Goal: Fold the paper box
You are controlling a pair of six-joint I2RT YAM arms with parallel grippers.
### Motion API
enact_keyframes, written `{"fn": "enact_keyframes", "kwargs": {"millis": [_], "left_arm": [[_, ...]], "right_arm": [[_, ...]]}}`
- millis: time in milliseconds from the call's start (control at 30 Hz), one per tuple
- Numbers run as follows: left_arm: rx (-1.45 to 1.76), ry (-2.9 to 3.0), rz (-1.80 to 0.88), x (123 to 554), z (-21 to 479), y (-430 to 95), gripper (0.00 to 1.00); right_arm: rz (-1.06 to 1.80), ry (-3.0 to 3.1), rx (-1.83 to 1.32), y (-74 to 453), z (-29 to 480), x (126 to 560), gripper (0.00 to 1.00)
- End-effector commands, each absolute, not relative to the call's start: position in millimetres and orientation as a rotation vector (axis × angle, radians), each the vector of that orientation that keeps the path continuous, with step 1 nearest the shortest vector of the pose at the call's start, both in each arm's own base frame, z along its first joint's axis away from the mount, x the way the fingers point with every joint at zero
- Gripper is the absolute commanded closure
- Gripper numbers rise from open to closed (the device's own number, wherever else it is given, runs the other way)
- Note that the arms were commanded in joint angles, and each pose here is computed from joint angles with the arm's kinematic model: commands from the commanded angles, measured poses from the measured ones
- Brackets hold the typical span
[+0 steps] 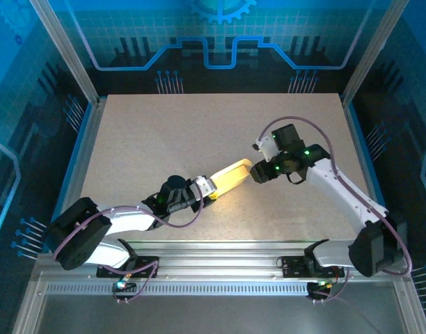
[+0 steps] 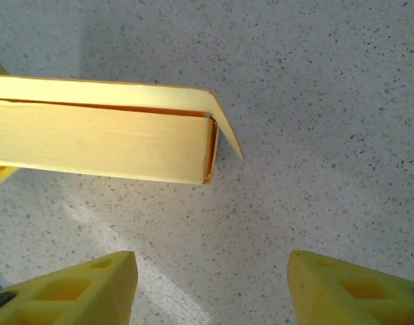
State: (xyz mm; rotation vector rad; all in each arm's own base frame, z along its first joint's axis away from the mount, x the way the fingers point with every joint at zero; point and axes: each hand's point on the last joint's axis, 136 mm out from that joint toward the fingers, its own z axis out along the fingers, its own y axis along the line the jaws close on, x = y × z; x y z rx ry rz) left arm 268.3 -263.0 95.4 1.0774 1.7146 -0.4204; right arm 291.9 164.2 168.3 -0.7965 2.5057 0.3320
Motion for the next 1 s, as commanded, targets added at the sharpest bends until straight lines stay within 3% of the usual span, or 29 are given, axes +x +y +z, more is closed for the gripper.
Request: {"fn": "enact_keyframes", "kwargs": {"millis": [0,400,733,967], "left_arm": [[1.094,1.746,-0.481,262,85,-265,0.53],[1.122,1.772,-0.494,260,74,-268,0.53],[1.129,1.778,-0.491,263,72,-270,0.53],[1.127,1.787,-0.486,265,71,-270,0.52]], "right_arm": [[0.236,2.466,-0.899,168,177,307,0.42],[0.375,2.479,-1.162,200,163,318,0.47],[0.446,2.542,-1.227,204,151,308,0.79],[0.428,2.545,-1.222,203,154,305,0.94]]}}
